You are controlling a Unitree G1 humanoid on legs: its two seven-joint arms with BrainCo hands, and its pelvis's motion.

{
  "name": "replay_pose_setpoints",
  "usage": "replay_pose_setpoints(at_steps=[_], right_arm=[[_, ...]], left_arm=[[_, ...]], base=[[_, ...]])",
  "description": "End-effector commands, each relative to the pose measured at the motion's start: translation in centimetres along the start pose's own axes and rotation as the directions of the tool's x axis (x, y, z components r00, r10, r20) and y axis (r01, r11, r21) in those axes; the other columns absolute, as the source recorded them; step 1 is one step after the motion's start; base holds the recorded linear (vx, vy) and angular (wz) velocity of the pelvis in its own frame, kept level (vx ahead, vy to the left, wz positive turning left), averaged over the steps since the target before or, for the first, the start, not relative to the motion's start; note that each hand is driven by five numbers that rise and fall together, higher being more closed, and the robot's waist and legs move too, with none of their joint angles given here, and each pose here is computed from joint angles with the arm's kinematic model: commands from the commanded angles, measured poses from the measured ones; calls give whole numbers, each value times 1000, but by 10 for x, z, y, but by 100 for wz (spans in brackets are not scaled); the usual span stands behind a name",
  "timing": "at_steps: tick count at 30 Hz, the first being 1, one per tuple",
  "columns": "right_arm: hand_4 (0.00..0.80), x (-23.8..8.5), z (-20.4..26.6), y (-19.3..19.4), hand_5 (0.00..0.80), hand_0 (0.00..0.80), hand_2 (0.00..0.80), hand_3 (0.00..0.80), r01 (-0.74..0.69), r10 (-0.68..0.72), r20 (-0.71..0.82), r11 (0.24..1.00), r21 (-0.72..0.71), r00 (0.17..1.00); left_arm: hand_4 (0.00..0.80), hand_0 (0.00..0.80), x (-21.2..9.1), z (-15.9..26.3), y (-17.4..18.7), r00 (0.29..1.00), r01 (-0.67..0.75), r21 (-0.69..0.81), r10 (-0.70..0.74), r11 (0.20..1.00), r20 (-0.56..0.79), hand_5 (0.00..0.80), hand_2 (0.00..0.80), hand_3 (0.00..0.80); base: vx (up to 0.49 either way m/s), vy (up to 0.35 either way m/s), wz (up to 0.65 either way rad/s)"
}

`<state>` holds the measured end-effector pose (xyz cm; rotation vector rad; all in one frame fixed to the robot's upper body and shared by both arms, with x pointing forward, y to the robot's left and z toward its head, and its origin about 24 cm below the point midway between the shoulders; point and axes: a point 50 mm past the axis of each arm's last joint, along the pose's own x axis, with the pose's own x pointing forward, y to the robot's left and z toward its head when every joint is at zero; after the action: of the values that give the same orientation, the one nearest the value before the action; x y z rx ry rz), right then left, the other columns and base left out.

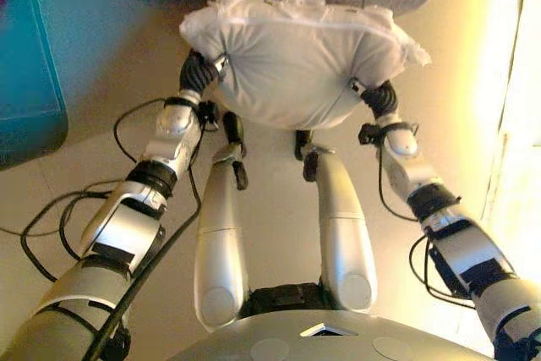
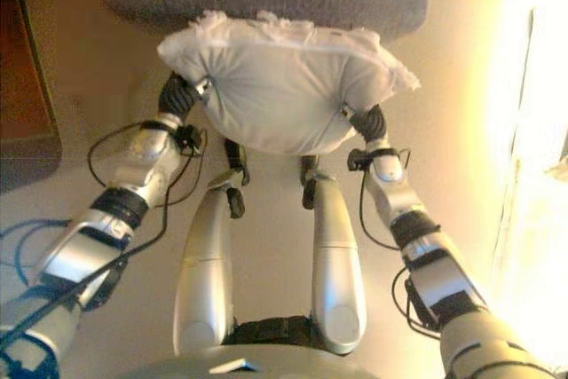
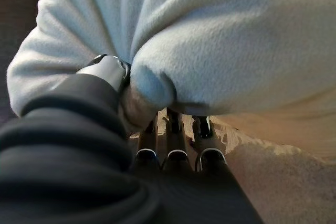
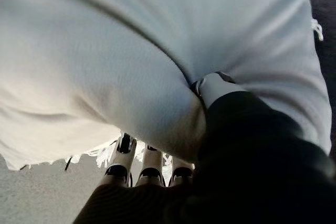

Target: Pick up the cushion and take it to the sofa

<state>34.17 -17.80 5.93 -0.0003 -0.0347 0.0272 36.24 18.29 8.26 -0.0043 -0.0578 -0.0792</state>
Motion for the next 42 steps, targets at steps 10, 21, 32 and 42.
replay_pose_setpoints(at_steps=[10, 21, 32, 42], right_arm=[[800, -16, 19, 21, 800, 800, 800, 800, -177, 156, 116, 965, 194, 981], [800, -28, 1, 26, 800, 800, 800, 800, -139, 140, 19, 947, 290, 990], [800, -36, -27, 12, 800, 800, 800, 800, -99, 140, -131, 956, 274, 982], [800, -28, -25, 16, 800, 800, 800, 800, -61, 99, -111, 950, 307, 989]], left_arm=[[800, 800, -25, -6, -39, 990, 94, -125, -80, 988, 112, 800, 800, 800], [800, 800, -49, -37, -15, 996, -89, -190, 85, 978, -32, 800, 800, 800], [800, 800, -65, -63, -9, 988, -104, -268, 69, 958, -137, 800, 800, 800], [800, 800, -42, -50, -5, 991, -46, -203, 19, 978, -135, 800, 800, 800]], base=[[129, -1, 3], [220, -52, 2], [78, 59, 1], [35, 158, 4]])
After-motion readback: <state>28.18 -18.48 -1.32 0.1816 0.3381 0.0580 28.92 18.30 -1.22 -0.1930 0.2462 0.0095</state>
